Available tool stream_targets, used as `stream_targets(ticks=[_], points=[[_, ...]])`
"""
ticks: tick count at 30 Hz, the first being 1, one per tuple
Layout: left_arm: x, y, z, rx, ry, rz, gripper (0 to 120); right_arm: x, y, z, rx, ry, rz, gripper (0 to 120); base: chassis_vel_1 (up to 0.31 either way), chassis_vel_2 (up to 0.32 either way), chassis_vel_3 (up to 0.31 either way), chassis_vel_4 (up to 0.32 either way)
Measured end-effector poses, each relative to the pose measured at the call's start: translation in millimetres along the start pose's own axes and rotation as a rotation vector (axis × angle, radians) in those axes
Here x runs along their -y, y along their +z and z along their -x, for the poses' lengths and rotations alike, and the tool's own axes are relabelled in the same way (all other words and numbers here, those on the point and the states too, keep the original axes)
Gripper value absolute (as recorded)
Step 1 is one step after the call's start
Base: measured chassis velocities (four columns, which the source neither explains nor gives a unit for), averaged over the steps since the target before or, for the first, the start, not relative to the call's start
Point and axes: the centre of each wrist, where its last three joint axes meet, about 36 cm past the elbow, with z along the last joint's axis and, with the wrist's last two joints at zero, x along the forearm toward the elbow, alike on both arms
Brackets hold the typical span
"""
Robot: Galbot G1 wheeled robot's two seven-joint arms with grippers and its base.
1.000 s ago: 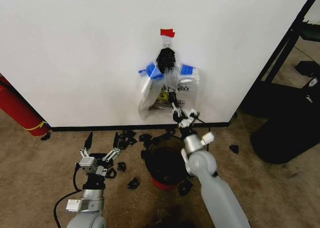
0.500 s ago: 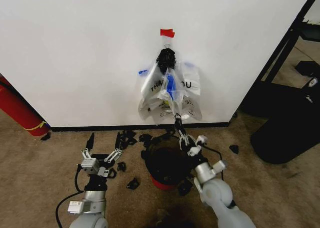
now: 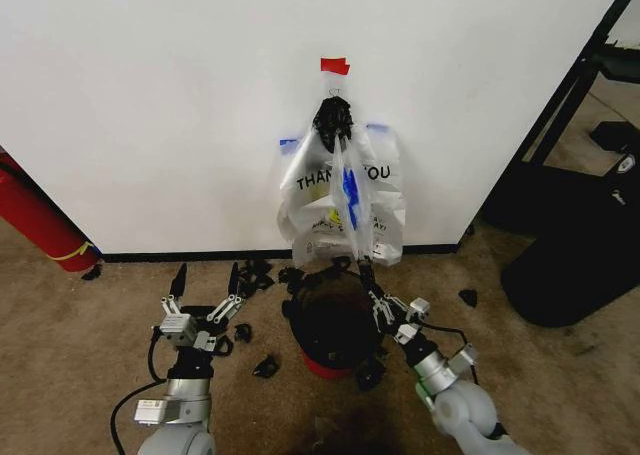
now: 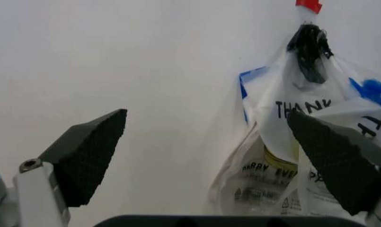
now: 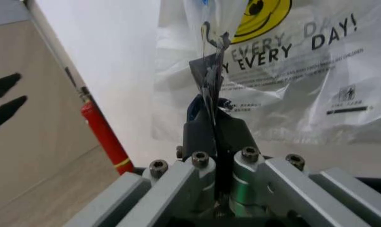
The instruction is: Pick up the garbage bag from the wall and place it over the trash bin.
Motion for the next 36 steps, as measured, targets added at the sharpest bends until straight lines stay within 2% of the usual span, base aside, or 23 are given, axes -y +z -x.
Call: stream_targets(ticks=[5, 19, 25, 28, 31, 35, 36], points=[[-1, 0, 0, -0.001, 0.002, 0.002, 100, 8, -1, -7, 0.000, -0.052, -0.019, 0, 0.000, 0.000, 0.000, 0.000], [-3, -5, -1, 0.002, 0.001, 0.007, 100, 62, -2, -39, -0.076, -0.198, -0.127, 0, 0.000, 0.000, 0.000, 0.000], [-2, -4, 0, 0.005, 0.003, 0.004, 100, 72, -8, -41, -0.073, -0.224, -0.151, 0, 0.000, 0.000, 0.000, 0.000], [-1, -3, 1, 0.003, 0.010, 0.001, 100, 69, -6, -34, -0.007, -0.176, -0.184, 0, 0.000, 0.000, 0.000, 0.000], [-1, -4, 13, 0.008, 0.045, 0.005, 100, 52, -3, -8, 0.141, -0.145, -0.218, 0, 0.000, 0.000, 0.000, 0.000], [-3, -10, 44, 0.041, 0.188, 0.017, 100, 42, -1, 27, 0.236, -0.123, -0.324, 0, 0.000, 0.000, 0.000, 0.000], [-3, -10, 44, 0.041, 0.188, 0.017, 100, 42, -1, 27, 0.236, -0.123, -0.324, 0, 0.000, 0.000, 0.000, 0.000]])
